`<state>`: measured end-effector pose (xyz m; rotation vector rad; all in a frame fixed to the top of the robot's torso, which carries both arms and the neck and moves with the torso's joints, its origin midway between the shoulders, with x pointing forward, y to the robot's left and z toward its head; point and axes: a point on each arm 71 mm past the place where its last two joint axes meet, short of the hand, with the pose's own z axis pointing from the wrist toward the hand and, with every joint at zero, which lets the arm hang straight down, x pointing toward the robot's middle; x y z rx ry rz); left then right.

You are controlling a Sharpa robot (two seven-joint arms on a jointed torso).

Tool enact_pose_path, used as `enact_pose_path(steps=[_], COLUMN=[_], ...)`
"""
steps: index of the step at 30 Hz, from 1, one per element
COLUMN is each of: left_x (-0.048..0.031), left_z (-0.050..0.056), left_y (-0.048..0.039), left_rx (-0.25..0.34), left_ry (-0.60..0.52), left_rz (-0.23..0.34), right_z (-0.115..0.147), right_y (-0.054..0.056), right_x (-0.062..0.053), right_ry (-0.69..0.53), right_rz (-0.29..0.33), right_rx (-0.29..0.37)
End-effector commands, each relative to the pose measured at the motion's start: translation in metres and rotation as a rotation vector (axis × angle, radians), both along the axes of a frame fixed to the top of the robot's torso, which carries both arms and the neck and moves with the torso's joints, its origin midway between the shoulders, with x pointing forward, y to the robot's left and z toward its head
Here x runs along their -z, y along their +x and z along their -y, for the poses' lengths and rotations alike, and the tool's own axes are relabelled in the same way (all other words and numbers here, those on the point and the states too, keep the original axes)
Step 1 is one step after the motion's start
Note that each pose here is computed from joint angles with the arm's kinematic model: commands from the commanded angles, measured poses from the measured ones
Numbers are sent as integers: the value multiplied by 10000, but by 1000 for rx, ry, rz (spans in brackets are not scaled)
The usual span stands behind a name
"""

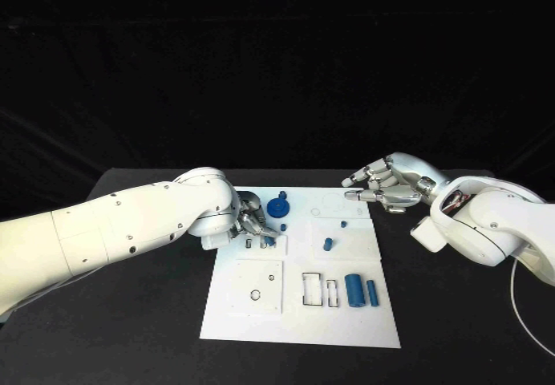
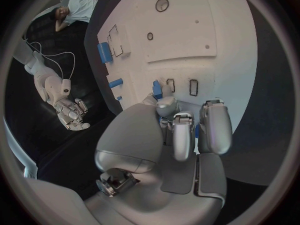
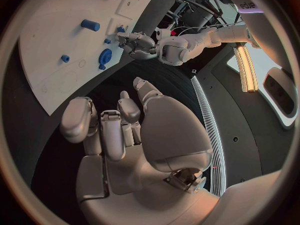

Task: Assemble the parts on the task board

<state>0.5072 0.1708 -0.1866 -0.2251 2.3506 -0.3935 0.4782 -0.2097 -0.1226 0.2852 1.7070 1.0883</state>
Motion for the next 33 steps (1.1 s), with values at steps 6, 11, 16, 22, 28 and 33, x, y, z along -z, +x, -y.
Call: enact_pose_path(steps=[6, 11, 16, 22, 28, 33], left_x=[46, 39, 22, -12, -37, -34], left_z=[-29, -35, -36, -36, -63, -104], left_y=[-36, -43, -51, -53, -67, -98], left_rx=[21, 10, -13, -36, -61, -69], left_ry=[22, 4, -41, -97, -147, -157], left_rz=[-31, -27, -13, 24, 67, 110], right_z=[-13, -15, -14, -8, 0, 7], right_y=[-6, -6, -7, -6, -4, -6], right_x=[5, 5, 5, 5, 7, 7], right_ry=[-2, -1, 1, 1, 0, 0], right_rz=[-3, -4, -3, -4, -5, -5], right_rx=[-13, -13, -13, -12, -10, -8])
